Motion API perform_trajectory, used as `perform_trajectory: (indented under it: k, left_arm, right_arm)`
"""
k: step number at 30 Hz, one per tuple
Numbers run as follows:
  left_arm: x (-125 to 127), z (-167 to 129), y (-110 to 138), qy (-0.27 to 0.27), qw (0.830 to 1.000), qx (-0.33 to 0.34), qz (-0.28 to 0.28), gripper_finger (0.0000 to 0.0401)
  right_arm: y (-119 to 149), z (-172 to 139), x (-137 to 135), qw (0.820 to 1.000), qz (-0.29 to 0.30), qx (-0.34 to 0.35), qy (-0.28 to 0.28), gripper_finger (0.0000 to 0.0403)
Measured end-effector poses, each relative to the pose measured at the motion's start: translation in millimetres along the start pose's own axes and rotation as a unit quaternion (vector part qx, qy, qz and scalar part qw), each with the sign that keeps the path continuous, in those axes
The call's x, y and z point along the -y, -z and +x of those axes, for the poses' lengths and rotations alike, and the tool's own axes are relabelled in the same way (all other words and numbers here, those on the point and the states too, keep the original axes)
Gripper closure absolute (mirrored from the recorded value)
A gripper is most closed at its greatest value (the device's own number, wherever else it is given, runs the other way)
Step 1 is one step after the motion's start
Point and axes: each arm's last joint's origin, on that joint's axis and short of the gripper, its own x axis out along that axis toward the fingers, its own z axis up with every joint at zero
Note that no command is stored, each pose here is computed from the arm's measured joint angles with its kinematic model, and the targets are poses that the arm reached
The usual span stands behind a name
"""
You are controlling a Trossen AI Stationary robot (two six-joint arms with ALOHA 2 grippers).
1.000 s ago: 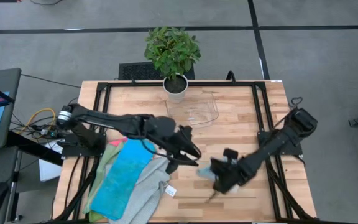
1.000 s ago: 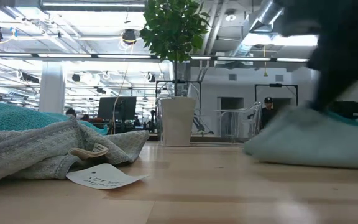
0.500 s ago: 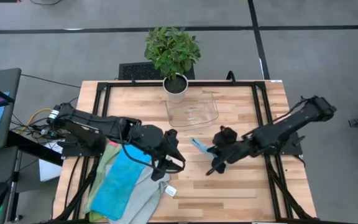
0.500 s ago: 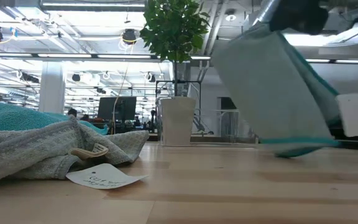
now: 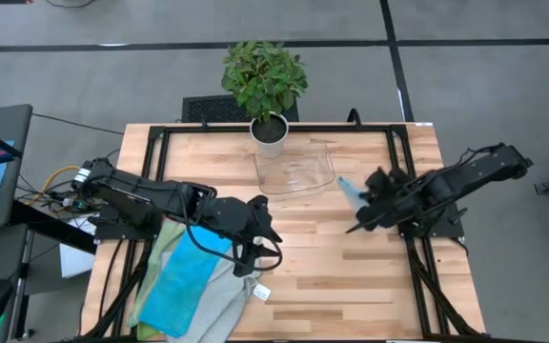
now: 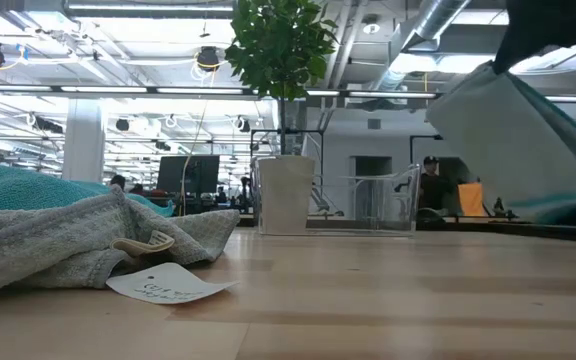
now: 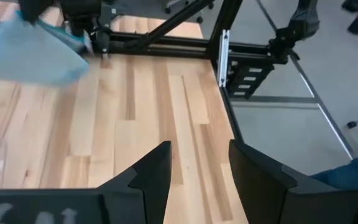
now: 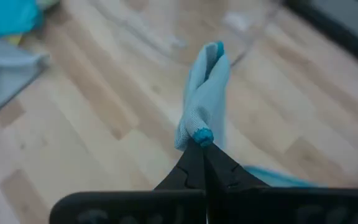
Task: Fold microfiber towels
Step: Fold the light blue microfiber cloth
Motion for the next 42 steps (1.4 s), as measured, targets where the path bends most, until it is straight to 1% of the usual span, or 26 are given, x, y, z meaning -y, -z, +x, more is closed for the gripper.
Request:
perform_trajectory:
  k: [3,6,9,11,13,16,20,24,26,28,31,34,36,39,42]
  left_arm:
    - [-0.7,0.0,1.7,-0.006,1.000,-0.008,0.000,0.0248]
    - [-2.4,-0.1,3.9,-0.028,0.999,-0.016,0.000,0.0248]
    - [-1.0,-0.3,5.8,-0.046,0.999,-0.018,-0.012,0.0248]
    - [1.9,-0.5,7.8,-0.053,0.998,-0.021,-0.020,0.0248]
    - [5.1,-0.5,9.3,-0.050,0.998,-0.024,-0.024,0.0248]
    - [9.5,-0.8,11.6,-0.047,0.998,-0.030,-0.023,0.0248]
    - [11.8,-1.0,13.3,-0.046,0.998,-0.035,-0.025,0.0248]
    - [12.5,-1.3,14.9,-0.059,0.997,-0.038,-0.023,0.0248]
    - [12.6,-1.6,17.6,-0.069,0.996,-0.049,-0.016,0.0248]
    - [14.0,0.9,22.5,-0.079,0.995,-0.056,0.002,0.0248]
    - [13.9,12.3,40.1,-0.113,0.991,-0.071,0.021,0.0248]
    - [12.4,27.0,56.9,-0.119,0.990,-0.064,0.051,0.0241]
    - [10.5,35.0,65.5,-0.115,0.990,-0.054,0.065,0.0228]
    - [5.9,45.6,72.1,-0.114,0.990,-0.030,0.080,0.0196]
    - [-1.5,50.0,76.6,-0.145,0.984,-0.023,0.099,0.0161]
  right_arm:
    - [-4.7,-6.6,7.6,1.000,-0.001,0.005,0.016,0.0397]
    - [-7.4,-4.9,5.0,1.000,-0.020,0.007,0.023,0.0397]
    - [-2.6,10.1,-9.7,0.998,-0.048,-0.013,0.041,0.0397]
    - [4.4,24.6,-25.6,0.996,-0.064,-0.028,0.057,0.0397]
    - [11.5,36.5,-44.3,0.995,-0.076,-0.028,0.056,0.0397]
    - [17.9,48.6,-72.5,0.996,-0.084,-0.010,0.031,0.0396]
    - [5.0,52.1,-106.5,0.997,-0.052,0.030,-0.040,0.0397]
    - [-1.7,55.2,-129.7,0.994,-0.058,0.053,-0.071,0.0397]
    - [-3.7,55.6,-134.3,0.994,-0.064,0.055,-0.072,0.0397]
    - [-5.8,55.0,-136.6,0.994,-0.063,0.057,-0.075,0.0395]
    - [-5.1,52.4,-138.7,0.993,-0.061,0.061,-0.084,0.0396]
    - [-4.2,47.6,-140.0,0.991,-0.059,0.066,-0.095,0.0397]
    - [-2.3,46.2,-141.5,0.991,-0.065,0.066,-0.100,0.0397]
    - [1.5,43.6,-144.2,0.990,-0.069,0.067,-0.107,0.0395]
    - [5.5,42.0,-146.8,0.989,-0.074,0.064,-0.113,0.0396]
